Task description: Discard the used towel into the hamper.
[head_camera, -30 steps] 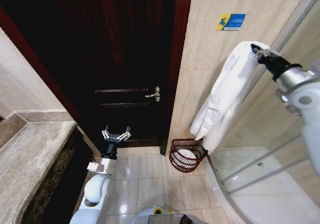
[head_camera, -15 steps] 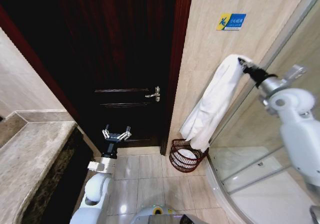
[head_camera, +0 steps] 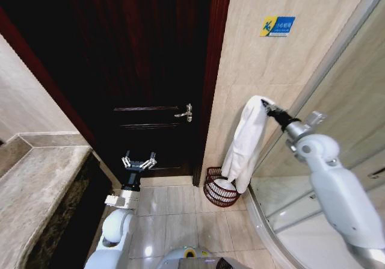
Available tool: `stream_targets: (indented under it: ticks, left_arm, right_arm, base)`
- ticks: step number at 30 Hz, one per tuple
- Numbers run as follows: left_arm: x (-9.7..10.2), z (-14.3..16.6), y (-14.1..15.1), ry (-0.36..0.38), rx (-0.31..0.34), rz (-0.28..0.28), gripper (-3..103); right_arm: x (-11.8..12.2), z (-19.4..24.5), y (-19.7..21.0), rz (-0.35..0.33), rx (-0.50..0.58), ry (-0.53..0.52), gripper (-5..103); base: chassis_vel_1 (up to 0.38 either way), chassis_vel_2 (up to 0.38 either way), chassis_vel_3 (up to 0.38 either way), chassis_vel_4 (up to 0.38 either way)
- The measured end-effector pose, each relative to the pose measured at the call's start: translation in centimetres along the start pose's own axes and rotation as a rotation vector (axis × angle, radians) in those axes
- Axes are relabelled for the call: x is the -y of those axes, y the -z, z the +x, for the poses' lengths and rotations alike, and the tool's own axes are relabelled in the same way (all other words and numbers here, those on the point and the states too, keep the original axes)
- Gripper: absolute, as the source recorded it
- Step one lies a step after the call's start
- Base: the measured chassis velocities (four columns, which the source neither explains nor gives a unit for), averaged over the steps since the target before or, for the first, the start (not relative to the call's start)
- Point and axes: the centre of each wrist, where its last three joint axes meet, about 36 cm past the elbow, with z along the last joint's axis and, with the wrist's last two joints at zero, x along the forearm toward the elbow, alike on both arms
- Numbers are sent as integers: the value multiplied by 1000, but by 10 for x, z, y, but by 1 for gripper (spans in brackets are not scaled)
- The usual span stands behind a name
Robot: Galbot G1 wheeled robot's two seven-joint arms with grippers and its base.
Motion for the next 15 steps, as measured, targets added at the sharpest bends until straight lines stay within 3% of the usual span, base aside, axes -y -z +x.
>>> stream_targets:
  ticks: [3,10,15]
  left_arm:
    - [-1,0,0,2,2,-2,100]
    - [-1,-1,-1,5,5,5,100]
    - [0,-1,-2,4,4,9,100]
  right_arm:
    - [-2,-2,5,3,18,2,2]
    - [-5,6,99,63,177,27,2]
    - [-12,18,143,99,236,46,2]
  base:
    - [0,0,0,0]
    - [0,0,0,0]
    - [0,0,0,0]
